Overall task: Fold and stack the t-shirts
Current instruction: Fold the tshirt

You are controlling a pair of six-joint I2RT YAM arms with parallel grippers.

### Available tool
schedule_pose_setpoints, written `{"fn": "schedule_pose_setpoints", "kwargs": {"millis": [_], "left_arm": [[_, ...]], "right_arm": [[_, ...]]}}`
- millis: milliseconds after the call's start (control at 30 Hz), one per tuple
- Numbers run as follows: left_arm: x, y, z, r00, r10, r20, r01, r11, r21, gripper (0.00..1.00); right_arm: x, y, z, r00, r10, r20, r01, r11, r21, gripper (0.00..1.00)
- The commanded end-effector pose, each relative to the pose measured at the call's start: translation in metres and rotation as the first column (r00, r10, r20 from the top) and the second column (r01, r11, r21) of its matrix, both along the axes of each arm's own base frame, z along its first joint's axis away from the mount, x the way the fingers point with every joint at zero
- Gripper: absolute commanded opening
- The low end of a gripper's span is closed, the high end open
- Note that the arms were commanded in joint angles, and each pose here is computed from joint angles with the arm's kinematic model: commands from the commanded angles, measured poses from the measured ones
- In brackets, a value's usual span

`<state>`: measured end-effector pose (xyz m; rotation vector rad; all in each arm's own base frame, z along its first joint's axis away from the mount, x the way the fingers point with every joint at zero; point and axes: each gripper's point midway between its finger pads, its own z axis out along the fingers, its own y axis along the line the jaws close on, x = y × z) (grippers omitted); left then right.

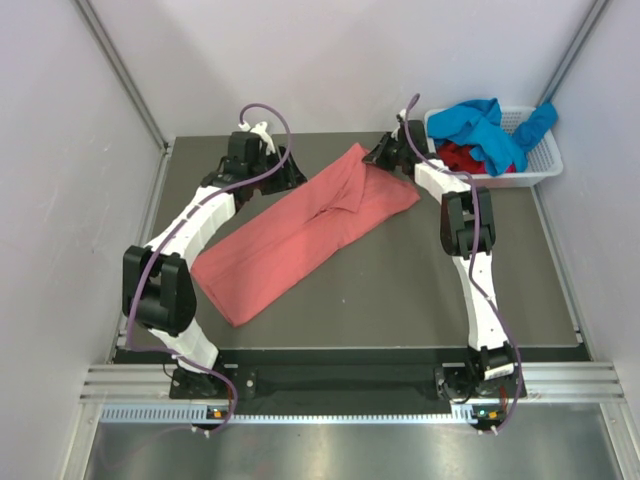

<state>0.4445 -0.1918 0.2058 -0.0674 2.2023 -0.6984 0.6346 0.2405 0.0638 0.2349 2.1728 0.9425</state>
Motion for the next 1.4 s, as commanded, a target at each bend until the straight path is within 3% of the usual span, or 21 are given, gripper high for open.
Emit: {"fn": "schedule_pose_setpoints", "kwargs": {"millis": [0,467,1367], "left_arm": [[0.003,0.0,0.039,0.997,-0.004,0.081,0.007,0.999,-0.037,0.64],[0.005,0.005,0.046,0.996,0.008,0.089,-0.004,0.999,-0.044,0.64],[0.004,0.015,0.049,0.996,0.027,0.09,-0.024,0.999,-0.043,0.64]], "right_arm": [[0.001,0.015,0.07,0.992,0.035,0.12,-0.042,0.998,0.05,0.0],[-0.015,0.054,0.118,0.977,0.082,0.196,-0.102,0.99,0.093,0.0],[-0.011,0.084,0.078,0.987,0.098,0.125,-0.118,0.98,0.163,0.0]]}}
